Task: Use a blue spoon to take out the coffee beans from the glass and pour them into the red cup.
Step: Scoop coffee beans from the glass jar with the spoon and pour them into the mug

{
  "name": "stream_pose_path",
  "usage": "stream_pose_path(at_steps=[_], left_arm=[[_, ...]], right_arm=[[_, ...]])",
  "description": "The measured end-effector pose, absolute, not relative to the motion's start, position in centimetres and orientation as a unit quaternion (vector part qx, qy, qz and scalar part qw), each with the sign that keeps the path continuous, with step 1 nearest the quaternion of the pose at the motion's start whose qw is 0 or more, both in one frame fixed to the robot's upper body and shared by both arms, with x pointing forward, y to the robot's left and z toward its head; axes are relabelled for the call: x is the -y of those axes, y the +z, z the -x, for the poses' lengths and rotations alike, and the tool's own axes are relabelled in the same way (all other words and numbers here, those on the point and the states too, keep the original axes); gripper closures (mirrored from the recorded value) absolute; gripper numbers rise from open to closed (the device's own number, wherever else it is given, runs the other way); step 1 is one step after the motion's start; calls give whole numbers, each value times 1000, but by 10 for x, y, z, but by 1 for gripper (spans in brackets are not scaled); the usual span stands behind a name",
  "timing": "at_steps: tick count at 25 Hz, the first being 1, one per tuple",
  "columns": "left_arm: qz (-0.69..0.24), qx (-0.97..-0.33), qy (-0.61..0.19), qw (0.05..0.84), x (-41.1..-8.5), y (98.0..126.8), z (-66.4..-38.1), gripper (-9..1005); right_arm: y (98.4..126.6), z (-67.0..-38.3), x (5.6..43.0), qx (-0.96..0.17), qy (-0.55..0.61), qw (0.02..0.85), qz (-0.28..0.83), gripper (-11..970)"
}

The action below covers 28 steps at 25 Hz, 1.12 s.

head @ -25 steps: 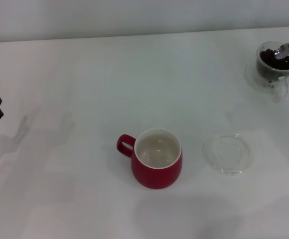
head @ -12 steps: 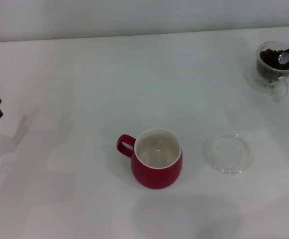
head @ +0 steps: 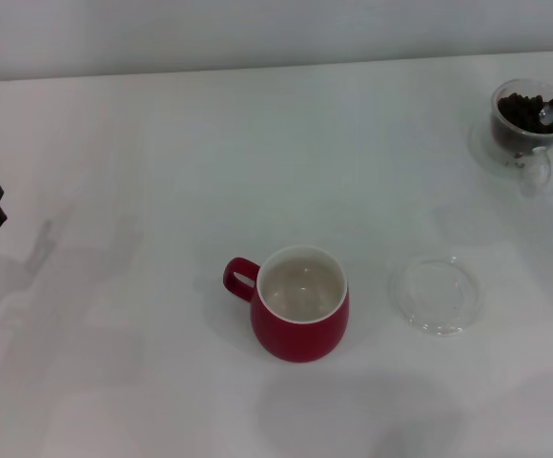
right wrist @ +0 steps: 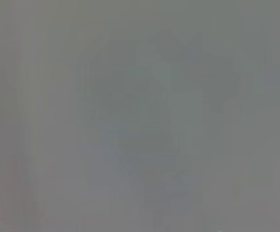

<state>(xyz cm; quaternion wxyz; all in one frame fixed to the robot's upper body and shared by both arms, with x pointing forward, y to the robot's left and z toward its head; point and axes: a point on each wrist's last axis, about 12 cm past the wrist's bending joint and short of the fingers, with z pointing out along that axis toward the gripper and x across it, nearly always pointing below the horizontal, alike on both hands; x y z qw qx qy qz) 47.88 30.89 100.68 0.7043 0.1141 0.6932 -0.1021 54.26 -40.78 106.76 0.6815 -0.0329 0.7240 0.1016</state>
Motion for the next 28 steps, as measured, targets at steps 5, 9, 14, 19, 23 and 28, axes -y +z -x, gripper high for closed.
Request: stream_pose_path(at_steps=[5,9,14,19,23,28], left_arm=[[-114,-693,-102,704,-309,1007,-479,134],[-116,-692,-103,705,-308,1008,-481,135],[-116,-691,-104,706,-308,1008,-481,135],[-116,-691,-104,706,-308,1008,-481,135],[-116,-691,-104,706,-307,1008,-482,135],[-117,-691,-104,706,-307,1008,-482,135]], right_arm=[[1066,-544,405,-725,110,680,26,815],[1063,-545,403,-729,113,675,4,815],[1060,-547,405,-739,114,664,-21,815],[1058,-548,407,-743,126,655,-52,815],[1058,-548,410,-743,143,648,-84,815],[1057,-549,411,-741,167,638,-121,815]])
